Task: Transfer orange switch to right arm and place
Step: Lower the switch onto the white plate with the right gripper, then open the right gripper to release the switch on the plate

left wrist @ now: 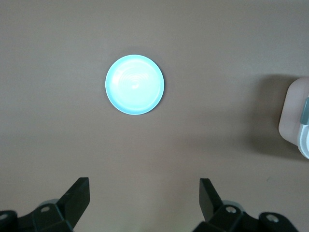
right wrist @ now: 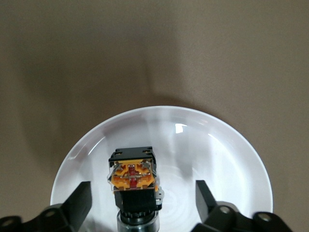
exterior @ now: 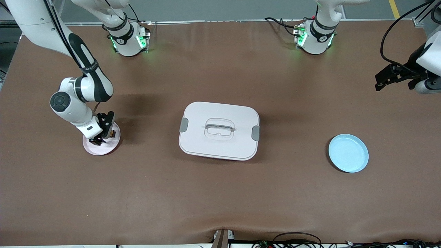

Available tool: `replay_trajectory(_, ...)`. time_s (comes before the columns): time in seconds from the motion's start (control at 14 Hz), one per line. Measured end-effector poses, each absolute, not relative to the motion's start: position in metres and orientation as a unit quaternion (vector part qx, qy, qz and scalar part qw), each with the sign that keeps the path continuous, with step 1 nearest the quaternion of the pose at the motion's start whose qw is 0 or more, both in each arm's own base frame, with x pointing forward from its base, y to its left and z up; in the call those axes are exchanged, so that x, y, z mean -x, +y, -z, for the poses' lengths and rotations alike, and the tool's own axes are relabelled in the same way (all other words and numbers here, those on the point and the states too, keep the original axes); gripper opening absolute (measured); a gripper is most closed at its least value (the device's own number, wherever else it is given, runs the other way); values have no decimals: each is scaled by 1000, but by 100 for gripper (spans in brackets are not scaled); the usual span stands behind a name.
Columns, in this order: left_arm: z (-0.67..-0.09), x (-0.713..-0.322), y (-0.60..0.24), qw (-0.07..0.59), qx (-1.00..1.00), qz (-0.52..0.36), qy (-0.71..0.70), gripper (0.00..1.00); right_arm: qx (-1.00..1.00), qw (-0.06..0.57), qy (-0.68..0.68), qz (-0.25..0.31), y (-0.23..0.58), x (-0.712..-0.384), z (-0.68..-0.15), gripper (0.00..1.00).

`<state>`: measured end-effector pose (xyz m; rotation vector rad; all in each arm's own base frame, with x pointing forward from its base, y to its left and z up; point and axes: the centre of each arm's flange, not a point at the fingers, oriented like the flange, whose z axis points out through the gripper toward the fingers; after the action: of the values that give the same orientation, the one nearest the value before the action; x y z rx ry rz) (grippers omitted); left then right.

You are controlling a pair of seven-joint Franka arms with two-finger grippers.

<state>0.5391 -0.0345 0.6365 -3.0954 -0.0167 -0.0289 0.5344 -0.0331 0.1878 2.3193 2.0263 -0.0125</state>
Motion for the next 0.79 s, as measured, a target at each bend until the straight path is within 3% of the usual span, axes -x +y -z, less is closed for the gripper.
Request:
replay_trajectory(0.29,-636,-539,-34,23,1000,9,-4,100,-776,36,630,-3,-34,-540,-196,100)
replay_trajectory(0.79,-635,-539,-35,23,1000,9,-4,100,-948,32,318,2,-33,-543,-223,100)
